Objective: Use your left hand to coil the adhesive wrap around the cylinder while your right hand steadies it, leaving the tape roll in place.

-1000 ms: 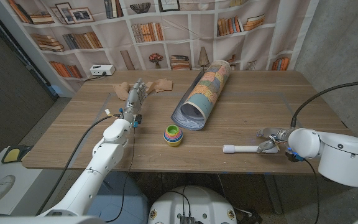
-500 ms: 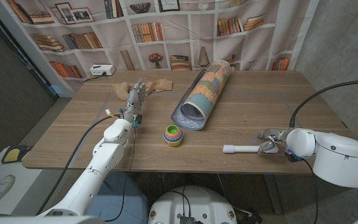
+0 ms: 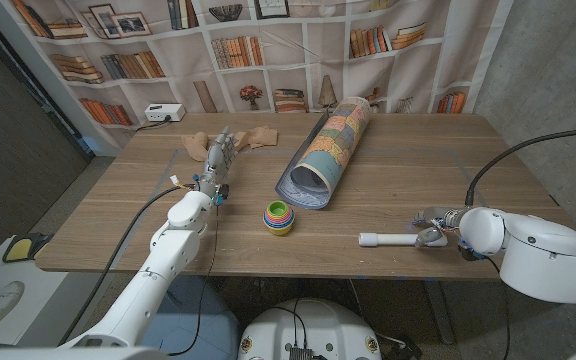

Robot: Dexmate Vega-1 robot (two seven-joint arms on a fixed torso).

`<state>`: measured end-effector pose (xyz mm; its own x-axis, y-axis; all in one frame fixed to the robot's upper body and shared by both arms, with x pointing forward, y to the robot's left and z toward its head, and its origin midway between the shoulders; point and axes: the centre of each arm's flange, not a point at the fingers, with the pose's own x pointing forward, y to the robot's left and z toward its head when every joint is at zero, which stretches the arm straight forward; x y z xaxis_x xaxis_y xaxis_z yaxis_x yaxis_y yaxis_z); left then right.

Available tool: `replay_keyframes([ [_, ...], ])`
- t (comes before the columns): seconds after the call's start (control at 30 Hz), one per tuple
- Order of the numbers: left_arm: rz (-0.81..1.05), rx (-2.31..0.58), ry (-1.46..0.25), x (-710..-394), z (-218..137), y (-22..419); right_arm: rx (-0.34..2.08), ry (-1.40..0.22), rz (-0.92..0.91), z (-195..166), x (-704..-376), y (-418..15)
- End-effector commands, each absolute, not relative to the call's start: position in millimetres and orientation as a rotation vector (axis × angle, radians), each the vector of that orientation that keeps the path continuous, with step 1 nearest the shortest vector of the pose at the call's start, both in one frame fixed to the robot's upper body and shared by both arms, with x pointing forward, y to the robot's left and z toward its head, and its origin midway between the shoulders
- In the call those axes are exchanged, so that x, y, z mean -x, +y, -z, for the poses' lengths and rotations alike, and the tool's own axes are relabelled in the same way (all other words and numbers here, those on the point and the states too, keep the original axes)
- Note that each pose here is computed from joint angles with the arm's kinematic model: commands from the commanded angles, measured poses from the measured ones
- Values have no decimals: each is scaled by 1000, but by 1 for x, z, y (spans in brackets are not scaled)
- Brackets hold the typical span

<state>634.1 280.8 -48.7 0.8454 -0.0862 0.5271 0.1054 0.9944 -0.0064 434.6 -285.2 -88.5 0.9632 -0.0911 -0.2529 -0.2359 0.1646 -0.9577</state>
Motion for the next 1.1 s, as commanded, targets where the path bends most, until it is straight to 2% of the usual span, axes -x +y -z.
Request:
replay_keyframes([
  [0.03, 106, 34, -554, -634, 49, 279, 1414, 282, -89, 90, -433, -285],
  [1.1, 109, 33, -558, -631, 48, 279, 1415, 285, -78, 94, -432, -286],
])
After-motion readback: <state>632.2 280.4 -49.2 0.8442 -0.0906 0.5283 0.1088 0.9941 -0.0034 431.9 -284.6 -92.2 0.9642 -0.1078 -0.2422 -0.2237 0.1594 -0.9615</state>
